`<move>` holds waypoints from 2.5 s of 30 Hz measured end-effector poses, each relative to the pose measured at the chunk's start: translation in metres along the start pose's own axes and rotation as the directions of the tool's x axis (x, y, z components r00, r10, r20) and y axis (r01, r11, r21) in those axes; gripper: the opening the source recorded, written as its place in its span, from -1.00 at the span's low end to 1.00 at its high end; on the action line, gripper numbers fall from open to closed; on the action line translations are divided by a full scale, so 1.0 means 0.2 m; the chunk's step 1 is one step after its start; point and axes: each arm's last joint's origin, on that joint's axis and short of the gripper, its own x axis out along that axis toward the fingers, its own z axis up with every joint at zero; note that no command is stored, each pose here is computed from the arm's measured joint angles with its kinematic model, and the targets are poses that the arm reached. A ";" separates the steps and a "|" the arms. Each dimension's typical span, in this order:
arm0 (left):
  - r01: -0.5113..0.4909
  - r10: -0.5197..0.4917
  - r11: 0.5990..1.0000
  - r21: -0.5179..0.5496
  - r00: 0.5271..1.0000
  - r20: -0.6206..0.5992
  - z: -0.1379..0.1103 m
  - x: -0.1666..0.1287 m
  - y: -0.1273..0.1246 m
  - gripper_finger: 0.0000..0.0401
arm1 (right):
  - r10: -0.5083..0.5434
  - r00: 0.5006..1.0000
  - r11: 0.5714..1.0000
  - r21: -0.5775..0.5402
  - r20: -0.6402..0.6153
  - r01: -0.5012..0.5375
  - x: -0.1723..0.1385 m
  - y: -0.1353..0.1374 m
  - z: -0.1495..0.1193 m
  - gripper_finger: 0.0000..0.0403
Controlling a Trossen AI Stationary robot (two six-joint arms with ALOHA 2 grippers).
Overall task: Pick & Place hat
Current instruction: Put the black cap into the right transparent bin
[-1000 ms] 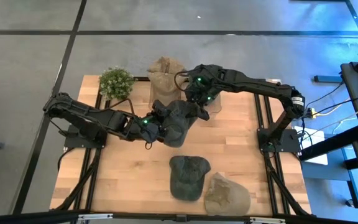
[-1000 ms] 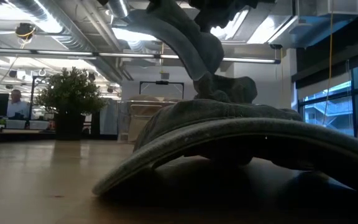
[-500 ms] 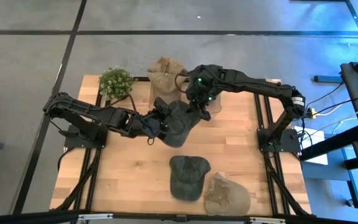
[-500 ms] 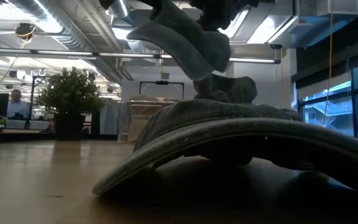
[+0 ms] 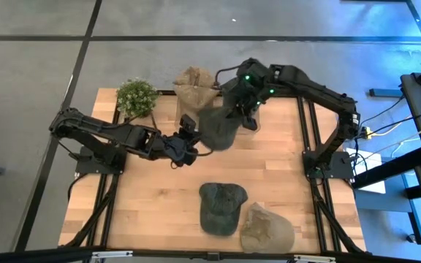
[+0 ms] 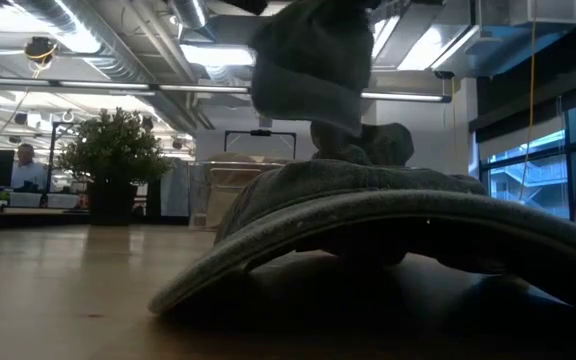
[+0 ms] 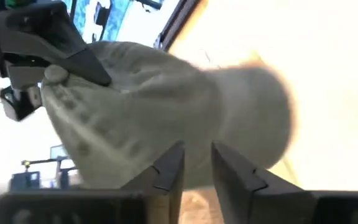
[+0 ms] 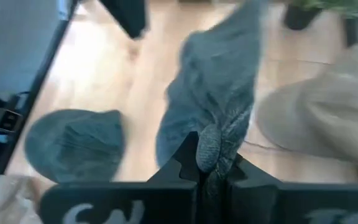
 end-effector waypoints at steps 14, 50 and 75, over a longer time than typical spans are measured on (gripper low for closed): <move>-0.026 0.041 0.915 -0.403 0.999 0.029 -0.18 -0.21 0.16 -0.35 | -0.226 0.965 0.973 -0.087 -0.132 0.216 -0.26 0.00 0.00 -0.96; 0.048 -0.108 0.857 -0.513 0.990 -0.089 -0.29 -0.14 0.00 -0.36 | -0.388 0.811 0.911 -0.052 -0.438 0.408 0.14 -0.36 -0.42 -0.89; 0.055 -0.083 0.833 -0.551 0.996 -0.026 -0.26 -0.13 0.02 -0.36 | -0.411 0.792 0.898 -0.049 -0.450 0.438 0.13 -0.38 -0.43 -0.55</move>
